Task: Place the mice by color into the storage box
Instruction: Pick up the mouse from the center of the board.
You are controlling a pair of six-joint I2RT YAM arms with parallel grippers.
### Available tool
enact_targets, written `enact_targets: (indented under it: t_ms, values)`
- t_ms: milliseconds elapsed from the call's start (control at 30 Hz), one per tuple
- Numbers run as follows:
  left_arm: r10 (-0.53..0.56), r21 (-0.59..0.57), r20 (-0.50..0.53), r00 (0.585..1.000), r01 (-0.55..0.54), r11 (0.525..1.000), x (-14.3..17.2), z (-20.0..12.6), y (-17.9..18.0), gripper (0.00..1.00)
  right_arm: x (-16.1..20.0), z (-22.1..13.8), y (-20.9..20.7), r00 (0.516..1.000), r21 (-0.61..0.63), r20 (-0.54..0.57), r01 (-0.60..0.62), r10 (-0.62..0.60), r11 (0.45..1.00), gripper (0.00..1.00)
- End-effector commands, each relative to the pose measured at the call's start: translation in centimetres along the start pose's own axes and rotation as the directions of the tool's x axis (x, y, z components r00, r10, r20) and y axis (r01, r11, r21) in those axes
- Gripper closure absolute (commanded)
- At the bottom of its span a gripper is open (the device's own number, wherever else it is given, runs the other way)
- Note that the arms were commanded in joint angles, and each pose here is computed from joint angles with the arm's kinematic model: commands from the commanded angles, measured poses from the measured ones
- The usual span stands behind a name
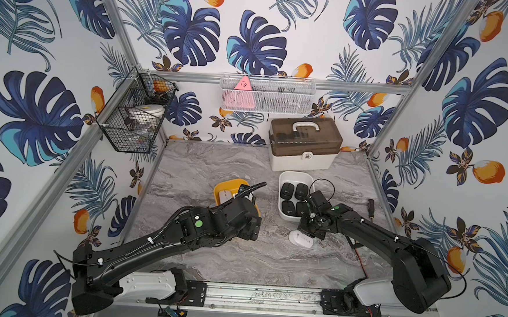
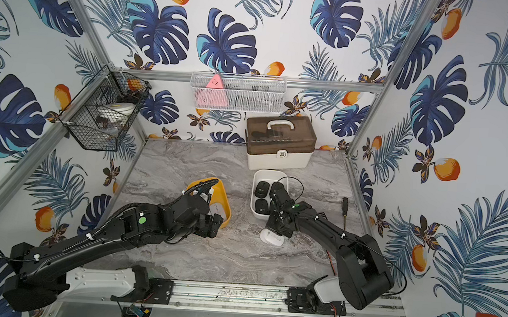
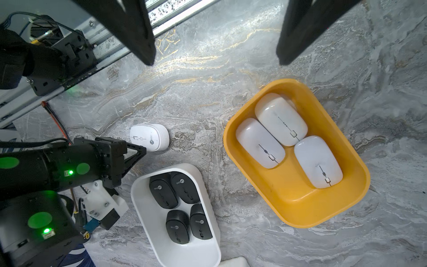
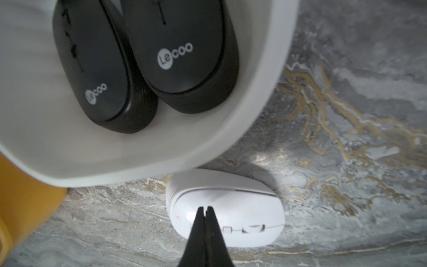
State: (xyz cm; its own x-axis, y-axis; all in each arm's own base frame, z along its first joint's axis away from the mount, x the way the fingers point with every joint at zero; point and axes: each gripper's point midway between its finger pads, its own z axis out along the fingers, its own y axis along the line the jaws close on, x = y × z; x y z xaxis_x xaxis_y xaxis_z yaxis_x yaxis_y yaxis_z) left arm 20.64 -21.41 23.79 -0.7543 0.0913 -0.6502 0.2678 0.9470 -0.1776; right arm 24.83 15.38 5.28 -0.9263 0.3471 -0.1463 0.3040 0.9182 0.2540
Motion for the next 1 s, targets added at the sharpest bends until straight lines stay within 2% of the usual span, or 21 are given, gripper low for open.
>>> enact_targets:
  t_ms: [0, 200, 433, 600, 800, 933, 967]
  values:
    - [0.03, -0.016, 0.011, 0.999, -0.03, 0.999, -0.1, -0.6, 0.5, 0.12, -1.2, 0.2, 0.1, 0.999, 0.01, 0.034, 0.004, -0.004, 1.0, 1.0]
    - [0.028, 0.023, 0.011, 1.0, -0.028, 0.999, 0.1, -0.5, -0.2, 0.12, -1.2, 2.1, 0.1, 1.0, 0.024, 0.006, 0.01, -0.01, 1.0, 1.0]
    - [0.036, 0.04, 0.012, 0.999, -0.036, 0.999, 0.4, -0.9, -0.3, 0.12, 0.5, 3.1, 0.2, 1.0, -0.024, -0.017, 0.018, -0.018, 1.0, 1.0]
    - [0.042, 0.041, 0.013, 0.999, -0.043, 0.998, 0.5, -0.9, -0.3, 0.12, 2.0, 2.2, 0.6, 0.997, -0.051, -0.035, 0.066, -0.068, 0.996, 1.0]
    - [0.067, 0.102, -0.013, 0.998, -0.065, 0.993, 1.4, 0.2, -2.4, 0.11, 3.9, 0.3, -2.0, 0.997, -0.003, -0.057, 0.055, -0.055, 0.998, 1.0]
    - [0.155, 0.149, -0.04, 0.987, -0.148, 0.978, 3.0, 1.4, -5.4, 0.08, 3.7, -3.0, -1.7, 0.999, -0.074, 0.013, 0.039, -0.038, 0.997, 1.0]
    - [0.19, 0.166, -0.055, 0.98, -0.178, 0.97, 3.6, 1.9, -6.5, 0.07, 3.3, -4.3, -1.7, 0.998, -0.085, 0.051, 0.041, -0.036, 0.996, 0.92]
